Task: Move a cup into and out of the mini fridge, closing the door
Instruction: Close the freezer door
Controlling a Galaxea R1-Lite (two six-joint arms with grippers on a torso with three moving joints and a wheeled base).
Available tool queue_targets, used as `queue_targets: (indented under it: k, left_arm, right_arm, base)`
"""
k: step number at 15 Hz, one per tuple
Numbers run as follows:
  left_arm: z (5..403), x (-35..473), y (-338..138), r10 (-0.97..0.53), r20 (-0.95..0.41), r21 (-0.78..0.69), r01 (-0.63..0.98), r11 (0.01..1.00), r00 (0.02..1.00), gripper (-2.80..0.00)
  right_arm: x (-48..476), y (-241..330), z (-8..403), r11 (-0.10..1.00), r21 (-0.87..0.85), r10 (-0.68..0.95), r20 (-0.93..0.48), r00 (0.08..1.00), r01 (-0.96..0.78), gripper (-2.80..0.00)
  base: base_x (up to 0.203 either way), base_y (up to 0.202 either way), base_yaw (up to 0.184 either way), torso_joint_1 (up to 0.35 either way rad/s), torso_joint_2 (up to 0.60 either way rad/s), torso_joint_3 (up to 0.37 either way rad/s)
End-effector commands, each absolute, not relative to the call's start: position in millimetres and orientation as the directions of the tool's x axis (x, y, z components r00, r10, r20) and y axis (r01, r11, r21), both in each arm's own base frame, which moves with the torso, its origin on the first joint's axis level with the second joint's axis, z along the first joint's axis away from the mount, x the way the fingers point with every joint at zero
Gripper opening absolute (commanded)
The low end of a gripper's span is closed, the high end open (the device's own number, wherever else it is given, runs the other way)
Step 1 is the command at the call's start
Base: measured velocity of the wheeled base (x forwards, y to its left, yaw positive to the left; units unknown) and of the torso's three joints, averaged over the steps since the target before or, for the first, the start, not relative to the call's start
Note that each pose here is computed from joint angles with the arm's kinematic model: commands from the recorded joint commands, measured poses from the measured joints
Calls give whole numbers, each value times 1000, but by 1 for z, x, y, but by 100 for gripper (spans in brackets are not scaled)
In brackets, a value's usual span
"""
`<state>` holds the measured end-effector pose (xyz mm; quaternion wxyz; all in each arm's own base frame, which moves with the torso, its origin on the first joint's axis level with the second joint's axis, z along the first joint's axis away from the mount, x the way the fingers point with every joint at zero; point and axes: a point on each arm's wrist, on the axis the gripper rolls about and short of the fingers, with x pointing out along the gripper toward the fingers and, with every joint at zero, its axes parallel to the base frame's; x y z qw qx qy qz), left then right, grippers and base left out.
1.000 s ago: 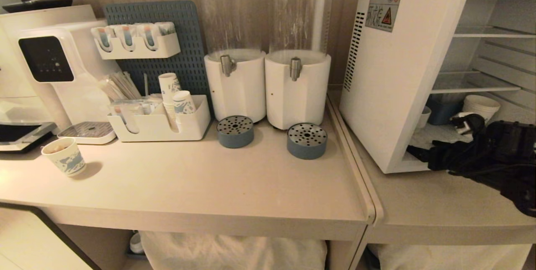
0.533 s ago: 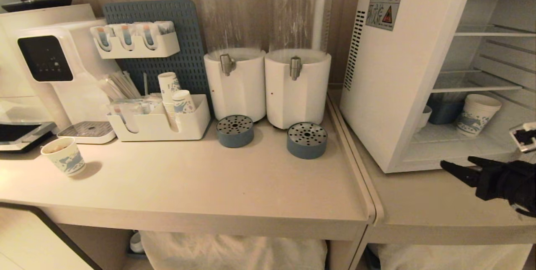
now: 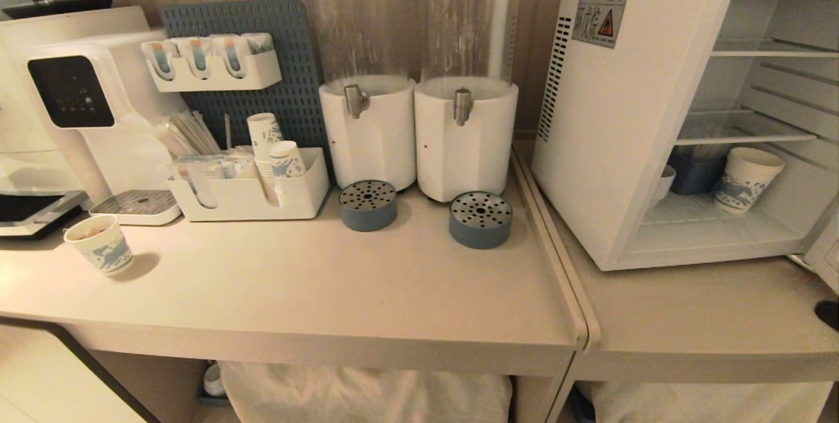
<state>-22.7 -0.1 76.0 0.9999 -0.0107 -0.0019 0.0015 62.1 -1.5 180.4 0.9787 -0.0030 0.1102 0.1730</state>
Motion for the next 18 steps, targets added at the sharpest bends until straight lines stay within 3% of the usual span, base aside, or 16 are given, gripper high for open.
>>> queue_targets:
  k: [1, 5, 10, 14, 18]
  left_arm:
    - [76, -23, 0, 3, 3, -23, -3, 1000, 1000, -280]
    - [76, -23, 0, 3, 3, -21, -3, 1000, 1000, -280]
    - [76, -23, 0, 3, 3, -21, -3, 1000, 1000, -280]
    - [76, -23, 0, 5, 3, -21, -5, 1000, 1000, -280]
    - [76, -23, 0, 3, 3, -21, -3, 1000, 1000, -280]
  right_arm:
    - [8, 11, 173, 929, 37, 369, -204, 907, -369, -280]
    - [-61, 11, 174, 852, 98, 522, -238, 819, -514, -280]
    - [-103, 10, 156, 880, 31, 475, -96, 875, -475, -280]
    - [-80, 3, 148, 983, 84, 167, -11, 986, -165, -280]
    - [-25, 0, 82, 1000, 18, 10, 2, 1000, -10, -280]
  base:
    - [0, 0, 0, 0, 0, 0]
    - [0, 0, 0, 0, 0, 0]
    - [0, 0, 0, 0, 0, 0]
    - [0, 0, 0, 0, 0, 0]
    - [0, 0, 0, 0, 0, 0]
